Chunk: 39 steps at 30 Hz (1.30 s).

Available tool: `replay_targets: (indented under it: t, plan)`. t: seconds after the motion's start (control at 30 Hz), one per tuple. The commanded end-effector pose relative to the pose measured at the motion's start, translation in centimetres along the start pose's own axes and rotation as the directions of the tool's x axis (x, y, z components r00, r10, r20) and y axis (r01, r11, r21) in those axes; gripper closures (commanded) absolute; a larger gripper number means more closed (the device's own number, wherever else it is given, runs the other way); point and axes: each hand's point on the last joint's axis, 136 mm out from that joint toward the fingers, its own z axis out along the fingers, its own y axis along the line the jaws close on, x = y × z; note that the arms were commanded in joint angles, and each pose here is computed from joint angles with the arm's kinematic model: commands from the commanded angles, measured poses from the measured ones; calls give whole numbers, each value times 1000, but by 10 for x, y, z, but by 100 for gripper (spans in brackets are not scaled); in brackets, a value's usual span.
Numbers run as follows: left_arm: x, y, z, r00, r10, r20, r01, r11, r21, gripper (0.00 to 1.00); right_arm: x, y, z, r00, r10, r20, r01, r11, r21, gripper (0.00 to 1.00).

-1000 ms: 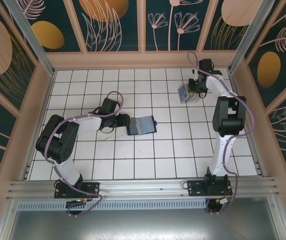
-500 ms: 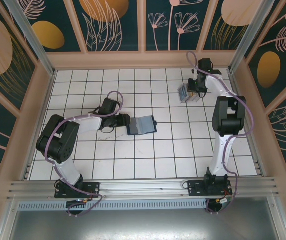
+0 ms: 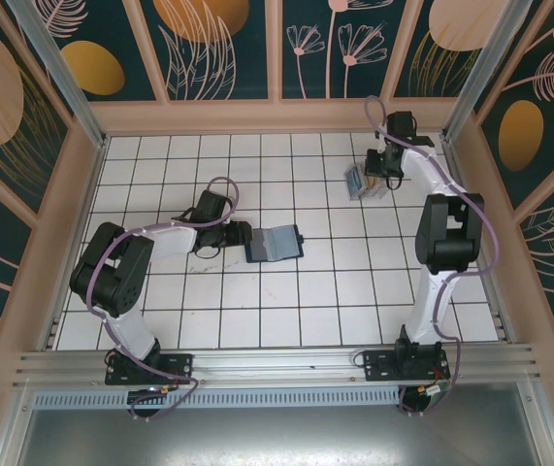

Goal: Put the credit cards into the card holder
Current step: Pick up the credit card from the storage box, then insert the credit card into the card slot.

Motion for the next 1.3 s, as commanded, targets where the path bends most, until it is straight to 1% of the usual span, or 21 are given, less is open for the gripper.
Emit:
replay_targets:
  t: [0.0, 0.13, 0.23, 0.3, 0.4, 0.5, 0.57, 0.67, 0.77, 0.83, 0.93, 1.07, 1.17, 1.27]
  plan:
    - [0, -1, 4, 1000, 25, -7, -25, 1000, 1, 44, -16, 13, -35, 994, 7, 105, -5, 1000, -22, 100]
    - [-6, -5, -1, 1000, 30, 8, -30, 1000, 9, 43, -13, 16, -49, 992, 2, 127, 0, 1000, -16, 100]
    - [-9, -7, -2, 999, 38, 9, -38, 999, 4, 43, -8, 27, -59, 991, 0, 135, 5, 999, -34, 100]
    - [-8, -8, -3, 1000, 29, 6, -29, 1000, 11, 43, 3, 47, -65, 991, -18, 133, 28, 997, -75, 100]
    - [-3, -9, -2, 1000, 16, -7, -16, 999, 30, 42, 35, 92, -66, 994, -27, 111, 50, 976, -211, 100]
    - [0, -4, -1, 1000, 10, -16, -9, 1000, 8, 42, 73, 143, -72, 996, -16, 84, 49, 912, -408, 100]
    - [2, -2, -1, 1000, 6, -21, -7, 1000, -2, 42, 99, 176, -77, 999, -23, 46, 45, 833, -552, 100]
    - [4, 0, 0, 1000, 9, -27, -9, 1000, -10, 44, 136, 210, -74, 998, -50, -25, 19, 730, -683, 100]
    - [6, 3, 0, 999, 6, -35, -7, 1000, -24, 46, 161, 234, -63, 992, -78, -97, -21, 666, -746, 100]
    - [6, 4, -1, 1000, 6, -29, -7, 1000, -28, 46, 173, 240, -55, 988, -96, -123, -31, 651, -759, 100]
    - [4, 11, -3, 1000, 4, -18, -6, 998, -69, 47, 184, 237, -42, 982, -114, -150, -40, 653, -756, 100]
    - [6, 18, -2, 1000, -7, -5, 7, 995, -95, 50, 203, 238, -23, 963, -147, -225, -86, 626, -775, 100]
    - [9, 21, 0, 1000, -24, -6, 23, 994, -103, 53, 208, 232, -11, 962, -132, -238, -98, 648, -756, 100]
    - [10, 21, 0, 1000, -31, 4, 31, 995, -92, 54, 212, 228, -4, 958, -124, -257, -116, 653, -749, 100]
